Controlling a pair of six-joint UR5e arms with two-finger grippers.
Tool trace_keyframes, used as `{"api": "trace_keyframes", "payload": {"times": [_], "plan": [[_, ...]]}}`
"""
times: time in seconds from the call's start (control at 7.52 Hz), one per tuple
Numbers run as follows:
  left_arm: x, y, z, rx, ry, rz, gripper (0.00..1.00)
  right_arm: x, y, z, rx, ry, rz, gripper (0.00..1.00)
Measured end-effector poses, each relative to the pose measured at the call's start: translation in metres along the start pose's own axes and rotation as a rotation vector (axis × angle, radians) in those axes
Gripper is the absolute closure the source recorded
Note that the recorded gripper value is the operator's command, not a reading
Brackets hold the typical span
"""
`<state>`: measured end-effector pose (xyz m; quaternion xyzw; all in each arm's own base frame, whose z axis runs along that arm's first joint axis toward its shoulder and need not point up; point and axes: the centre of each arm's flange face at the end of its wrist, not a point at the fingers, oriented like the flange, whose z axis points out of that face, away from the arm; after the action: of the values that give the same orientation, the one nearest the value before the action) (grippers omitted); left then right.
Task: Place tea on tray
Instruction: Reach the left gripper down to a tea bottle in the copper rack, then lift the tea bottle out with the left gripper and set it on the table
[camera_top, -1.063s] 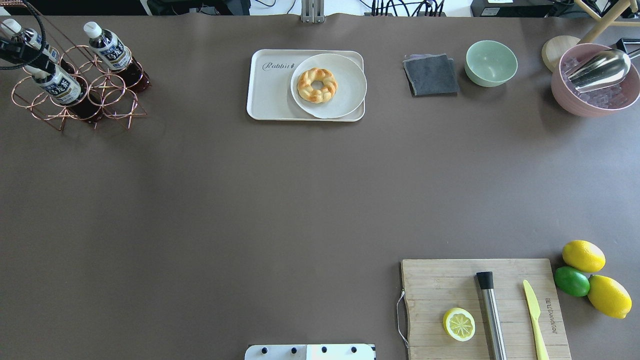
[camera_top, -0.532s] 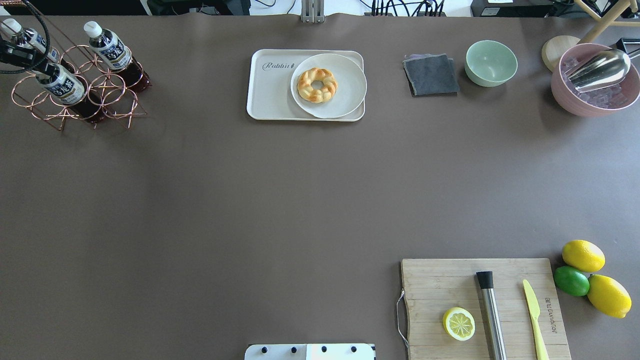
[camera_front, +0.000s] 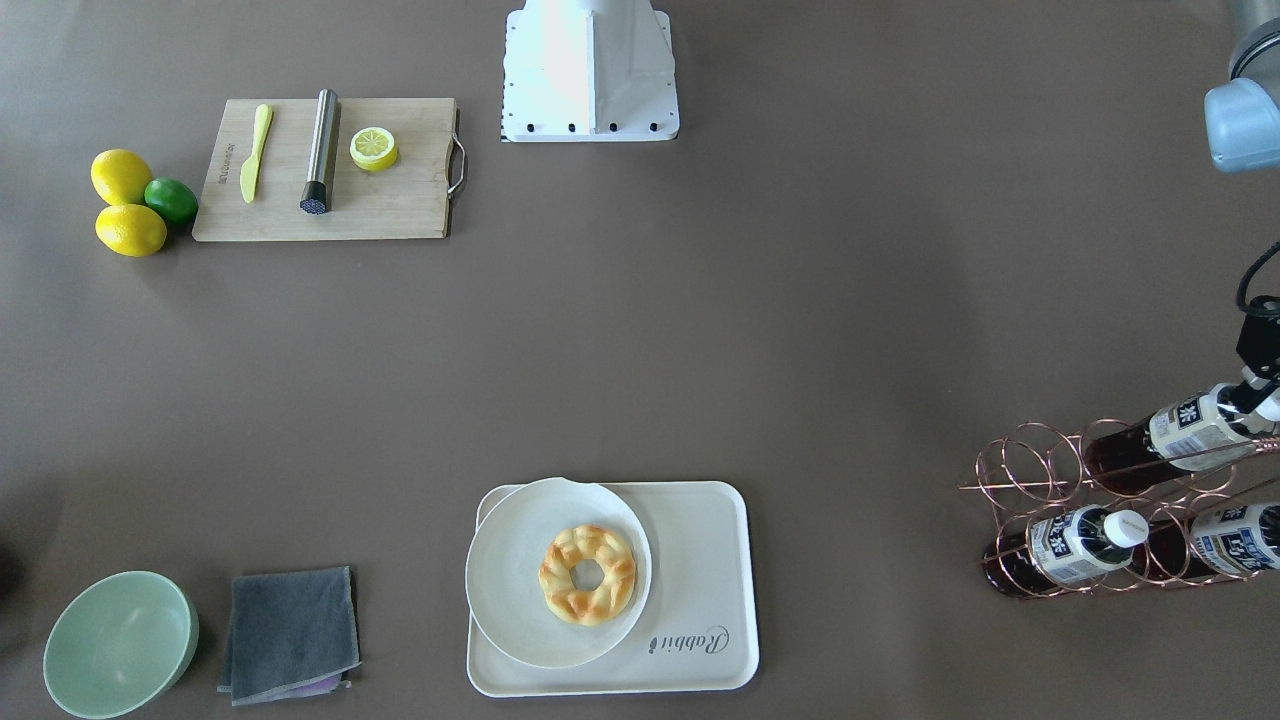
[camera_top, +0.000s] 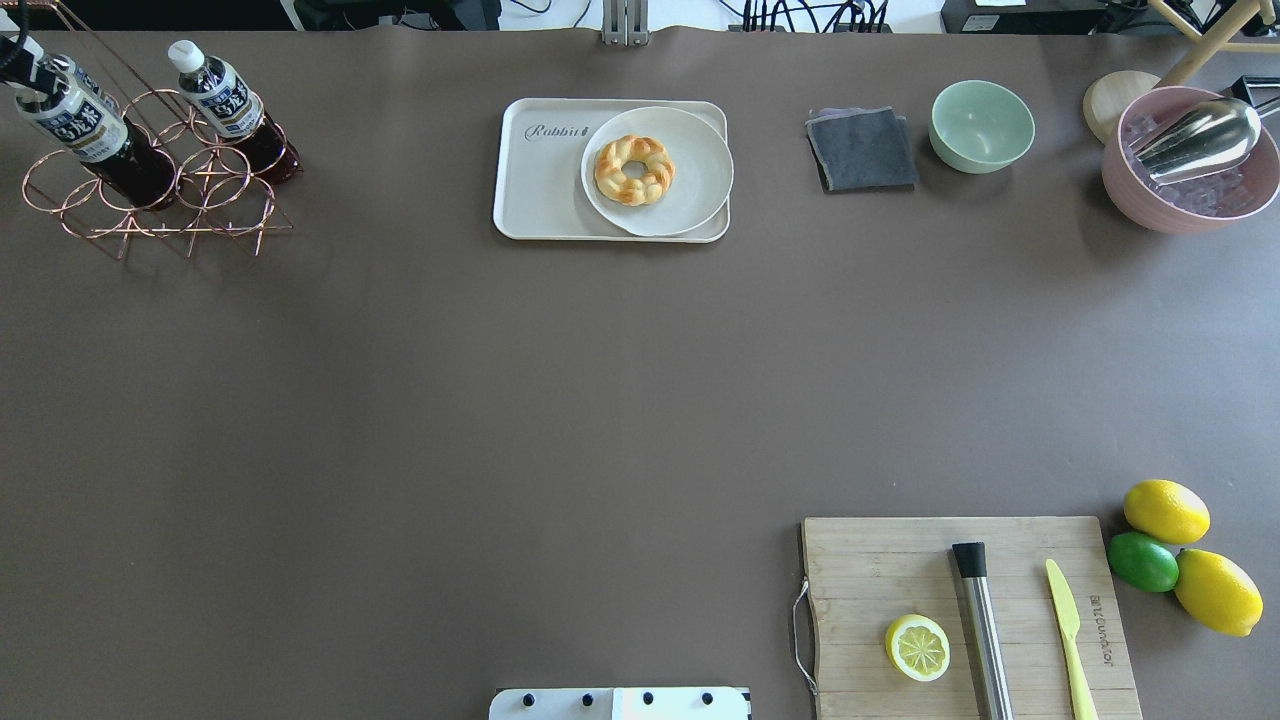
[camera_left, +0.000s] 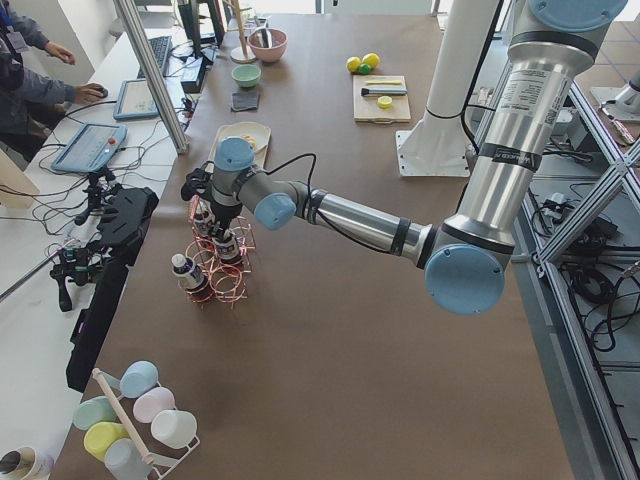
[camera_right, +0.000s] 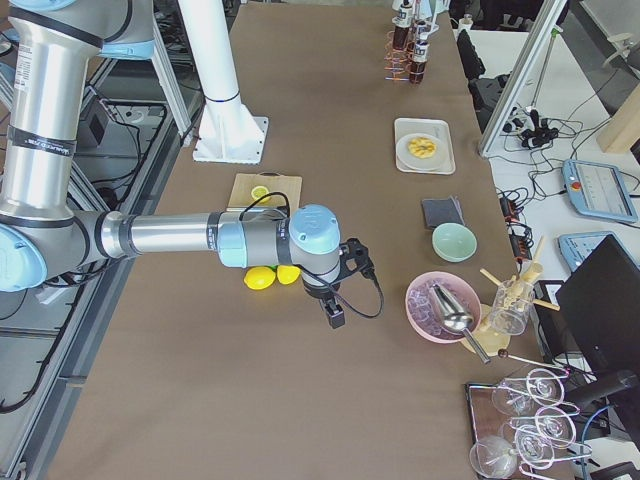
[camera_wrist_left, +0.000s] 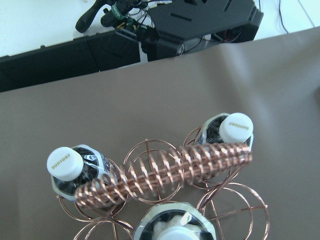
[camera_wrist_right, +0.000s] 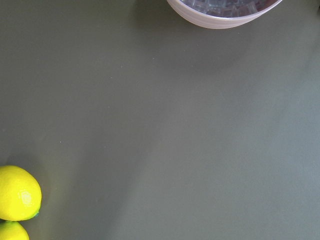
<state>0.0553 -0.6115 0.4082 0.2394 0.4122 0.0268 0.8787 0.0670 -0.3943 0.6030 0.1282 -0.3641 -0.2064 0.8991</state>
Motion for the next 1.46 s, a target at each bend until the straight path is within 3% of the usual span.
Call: {"api": "trace_keyframes", "payload": {"times": [0.4, 0.8, 1.06, 1.46], "plan": [[0.041, -0.009, -0.079, 0.012, -0.008, -0.04, 1.0, 0.0, 0.0, 0.001, -0.002, 0.0, -0.001, 0.0], [0.165, 0.007, -0.118, -0.079, -0.082, -0.139, 1.0, 0.001, 0.0, 0.002, -0.004, 0.0, 0.0, 0.0], [0.281, 0.033, -0.103, -0.127, -0.084, -0.228, 1.0, 0.001, 0.0, 0.002, -0.005, -0.001, 0.0, 0.0], [0.463, 0.067, -0.041, -0.155, -0.1, -0.305, 1.0, -0.001, -0.005, 0.0, 0.003, -0.007, -0.011, 0.0]]}}
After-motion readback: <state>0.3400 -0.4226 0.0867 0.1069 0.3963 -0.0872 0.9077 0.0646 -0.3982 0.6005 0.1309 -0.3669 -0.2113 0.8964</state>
